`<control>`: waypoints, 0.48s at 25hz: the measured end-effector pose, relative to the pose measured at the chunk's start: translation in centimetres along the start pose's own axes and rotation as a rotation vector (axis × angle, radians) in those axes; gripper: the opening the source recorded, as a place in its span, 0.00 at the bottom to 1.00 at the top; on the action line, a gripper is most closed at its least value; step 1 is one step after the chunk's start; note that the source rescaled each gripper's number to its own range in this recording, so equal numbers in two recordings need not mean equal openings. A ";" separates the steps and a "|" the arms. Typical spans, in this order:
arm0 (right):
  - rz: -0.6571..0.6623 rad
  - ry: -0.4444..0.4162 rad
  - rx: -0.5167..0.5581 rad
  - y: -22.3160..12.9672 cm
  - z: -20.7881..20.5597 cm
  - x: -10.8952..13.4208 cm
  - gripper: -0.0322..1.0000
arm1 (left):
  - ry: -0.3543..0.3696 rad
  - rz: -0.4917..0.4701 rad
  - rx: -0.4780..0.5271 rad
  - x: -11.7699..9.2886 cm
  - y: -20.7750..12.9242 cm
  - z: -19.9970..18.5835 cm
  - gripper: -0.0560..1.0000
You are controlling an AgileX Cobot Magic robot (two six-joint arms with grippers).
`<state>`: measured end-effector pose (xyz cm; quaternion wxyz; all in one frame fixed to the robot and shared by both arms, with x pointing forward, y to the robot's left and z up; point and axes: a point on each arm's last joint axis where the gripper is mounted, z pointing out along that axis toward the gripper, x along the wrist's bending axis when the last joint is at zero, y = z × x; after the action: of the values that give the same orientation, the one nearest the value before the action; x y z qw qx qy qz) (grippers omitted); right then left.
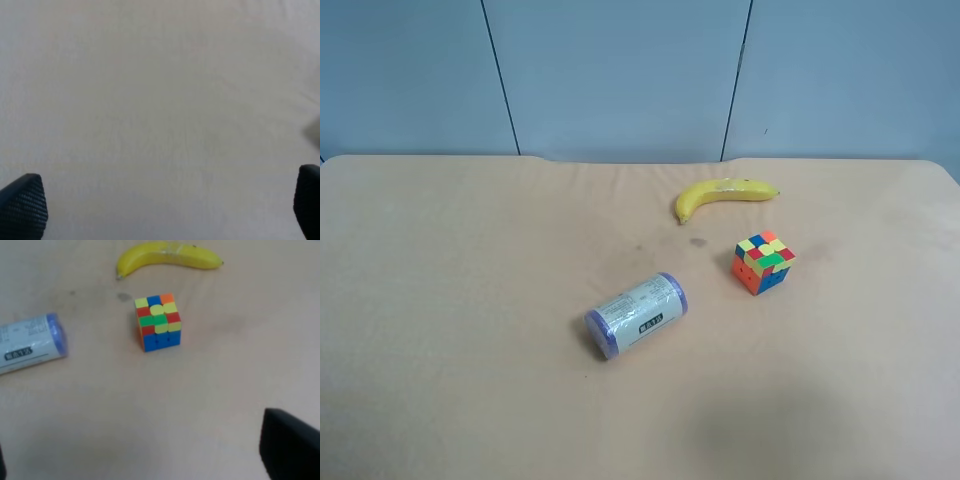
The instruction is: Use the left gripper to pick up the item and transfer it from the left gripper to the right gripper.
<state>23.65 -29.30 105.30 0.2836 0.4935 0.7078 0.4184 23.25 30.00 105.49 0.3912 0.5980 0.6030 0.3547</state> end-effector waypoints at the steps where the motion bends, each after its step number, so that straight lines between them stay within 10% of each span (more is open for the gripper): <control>1: 0.010 -0.019 0.000 0.0 0.0 0.0 1.00 | 0.000 0.000 0.000 0.0 0.0 0.0 1.00; 12: 0.135 -0.258 -0.041 -0.2 -0.3 0.2 1.00 | 0.000 0.000 0.000 0.0 0.0 0.0 1.00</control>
<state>23.27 -29.27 105.29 0.3534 0.5840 0.6219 0.3840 23.25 30.00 105.49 0.3912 0.5980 0.6030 0.3547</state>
